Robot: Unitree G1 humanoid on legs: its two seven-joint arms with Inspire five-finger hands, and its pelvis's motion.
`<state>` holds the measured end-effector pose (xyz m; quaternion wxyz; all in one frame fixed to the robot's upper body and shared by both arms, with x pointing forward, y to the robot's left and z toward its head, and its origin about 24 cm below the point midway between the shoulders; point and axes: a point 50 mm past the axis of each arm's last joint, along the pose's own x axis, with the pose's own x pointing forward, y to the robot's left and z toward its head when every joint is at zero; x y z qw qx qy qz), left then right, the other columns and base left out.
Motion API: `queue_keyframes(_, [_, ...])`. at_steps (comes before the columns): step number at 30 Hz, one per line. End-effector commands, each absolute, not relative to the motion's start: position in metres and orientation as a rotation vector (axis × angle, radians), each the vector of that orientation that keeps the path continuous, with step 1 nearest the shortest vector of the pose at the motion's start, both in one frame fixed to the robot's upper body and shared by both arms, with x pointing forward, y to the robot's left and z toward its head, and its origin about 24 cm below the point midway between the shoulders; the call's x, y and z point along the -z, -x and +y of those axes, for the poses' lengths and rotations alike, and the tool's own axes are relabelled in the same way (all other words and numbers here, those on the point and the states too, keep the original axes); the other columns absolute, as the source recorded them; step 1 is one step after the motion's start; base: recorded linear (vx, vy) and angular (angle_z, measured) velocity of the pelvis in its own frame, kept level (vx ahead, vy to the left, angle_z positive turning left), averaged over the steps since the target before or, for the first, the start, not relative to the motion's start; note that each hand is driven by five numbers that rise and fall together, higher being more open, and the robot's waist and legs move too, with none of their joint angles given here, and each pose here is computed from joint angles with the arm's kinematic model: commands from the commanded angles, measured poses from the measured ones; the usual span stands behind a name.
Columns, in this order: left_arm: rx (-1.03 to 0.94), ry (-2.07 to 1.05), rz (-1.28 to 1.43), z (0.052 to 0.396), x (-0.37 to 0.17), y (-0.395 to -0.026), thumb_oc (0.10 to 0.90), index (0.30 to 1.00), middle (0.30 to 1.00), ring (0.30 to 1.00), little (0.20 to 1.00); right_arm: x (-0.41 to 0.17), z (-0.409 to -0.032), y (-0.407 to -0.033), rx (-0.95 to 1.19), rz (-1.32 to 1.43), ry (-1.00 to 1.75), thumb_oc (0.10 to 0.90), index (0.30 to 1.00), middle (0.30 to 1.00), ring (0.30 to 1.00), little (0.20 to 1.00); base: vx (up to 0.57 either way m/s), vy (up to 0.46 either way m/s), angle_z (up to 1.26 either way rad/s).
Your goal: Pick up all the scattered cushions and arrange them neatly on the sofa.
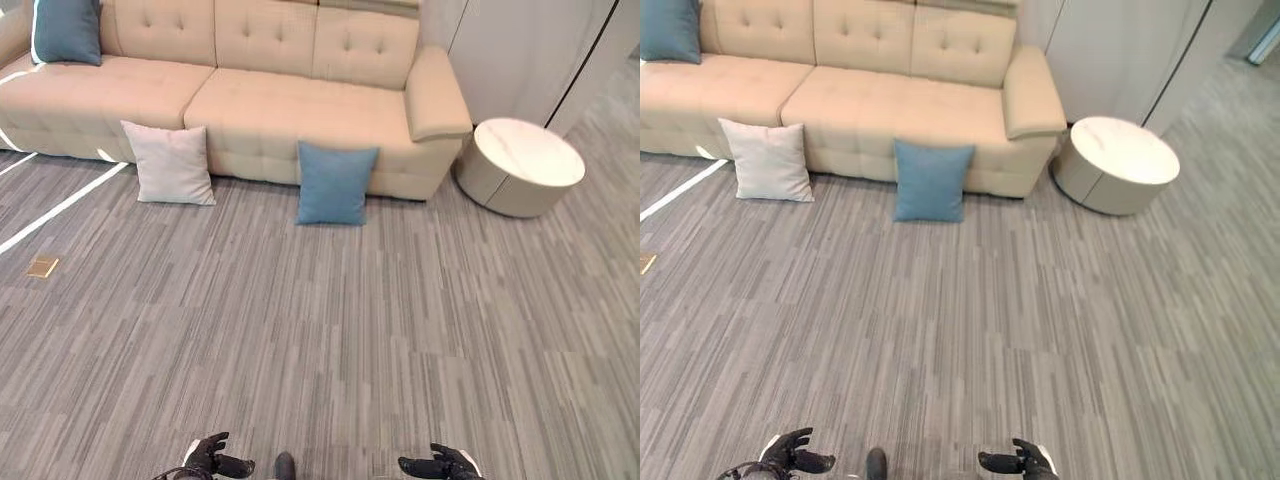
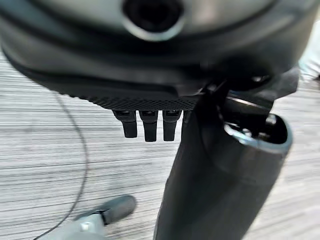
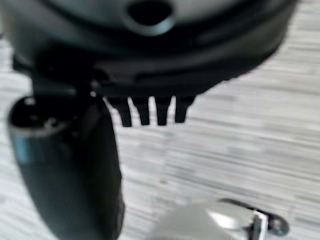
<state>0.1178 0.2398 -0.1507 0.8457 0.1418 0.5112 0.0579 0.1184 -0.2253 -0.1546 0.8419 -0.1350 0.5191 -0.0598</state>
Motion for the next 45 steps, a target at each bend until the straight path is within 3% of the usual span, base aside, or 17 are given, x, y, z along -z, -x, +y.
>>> queue_keyframes(1, [-0.144,-0.299,1.05,0.245,0.148,-0.121,0.8,0.9,0.9,0.9,0.9,0.146,-0.247,-0.124,0.141,1.057,0.373,0.8,0.9,0.9,0.9,0.9,0.31,0.035,-0.13])
queue_keyframes(8, [-0.118,-0.309,1.064,0.24,0.15,-0.121,0.8,0.9,0.9,0.9,0.9,0.147,-0.252,-0.12,0.143,1.084,0.39,0.8,0.9,0.9,0.9,0.9,0.31,-0.021,0.17])
queue_keyframes(12, [-0.106,-0.296,1.112,0.234,0.156,-0.106,0.8,0.9,0.9,0.9,0.9,0.153,-0.258,-0.096,0.169,1.154,0.379,0.8,0.9,0.9,0.9,0.9,0.38,-0.105,0.52])
queue_keyframes(20, [-0.121,-0.274,1.064,0.234,0.152,-0.121,0.8,0.9,0.9,0.9,0.9,0.15,-0.26,-0.101,0.21,1.131,0.343,0.8,0.9,0.9,0.9,0.9,0.2,-0.115,0.21])
queue_keyframes(32, [-0.152,-0.264,1.151,0.237,0.159,-0.094,0.8,0.9,0.9,0.9,0.9,0.156,-0.256,-0.085,0.208,1.182,0.341,0.8,0.9,0.9,0.9,0.9,0.37,0.134,-0.14])
queue_keyframes(45, [-0.105,-0.334,1.066,0.243,0.149,-0.121,0.8,0.9,0.9,0.9,0.9,0.148,-0.245,-0.122,0.126,1.064,0.38,0.8,0.9,0.9,0.9,0.9,0.25,0.106,-0.06])
